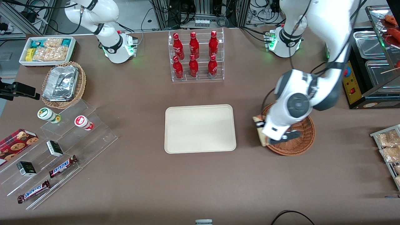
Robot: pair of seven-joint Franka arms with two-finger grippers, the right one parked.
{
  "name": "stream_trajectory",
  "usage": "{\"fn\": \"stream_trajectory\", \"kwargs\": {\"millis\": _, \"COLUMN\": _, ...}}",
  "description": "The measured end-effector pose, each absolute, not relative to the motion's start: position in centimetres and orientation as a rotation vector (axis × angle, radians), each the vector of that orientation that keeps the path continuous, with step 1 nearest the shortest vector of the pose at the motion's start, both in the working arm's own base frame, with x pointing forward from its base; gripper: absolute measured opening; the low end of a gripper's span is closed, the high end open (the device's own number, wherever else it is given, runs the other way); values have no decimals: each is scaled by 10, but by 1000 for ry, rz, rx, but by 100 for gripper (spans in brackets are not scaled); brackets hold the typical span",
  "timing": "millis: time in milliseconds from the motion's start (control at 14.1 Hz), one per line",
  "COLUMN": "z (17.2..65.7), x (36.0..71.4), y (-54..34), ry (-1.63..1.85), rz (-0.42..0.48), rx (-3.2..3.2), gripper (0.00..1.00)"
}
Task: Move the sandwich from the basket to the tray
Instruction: 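Lift the sandwich and carry it over the cream tray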
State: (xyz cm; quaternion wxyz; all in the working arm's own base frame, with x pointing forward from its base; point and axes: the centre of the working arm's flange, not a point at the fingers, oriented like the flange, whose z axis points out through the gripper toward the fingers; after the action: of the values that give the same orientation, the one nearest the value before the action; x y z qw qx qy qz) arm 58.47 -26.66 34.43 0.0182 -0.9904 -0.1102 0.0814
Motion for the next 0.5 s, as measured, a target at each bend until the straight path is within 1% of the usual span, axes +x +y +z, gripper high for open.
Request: {"fn": "stream_trajectory", "kwargs": {"millis": 496, "z": 314, "x": 553, "y": -399, "ry": -258, "rz": 248, "rx": -3078, "gripper": 15}}
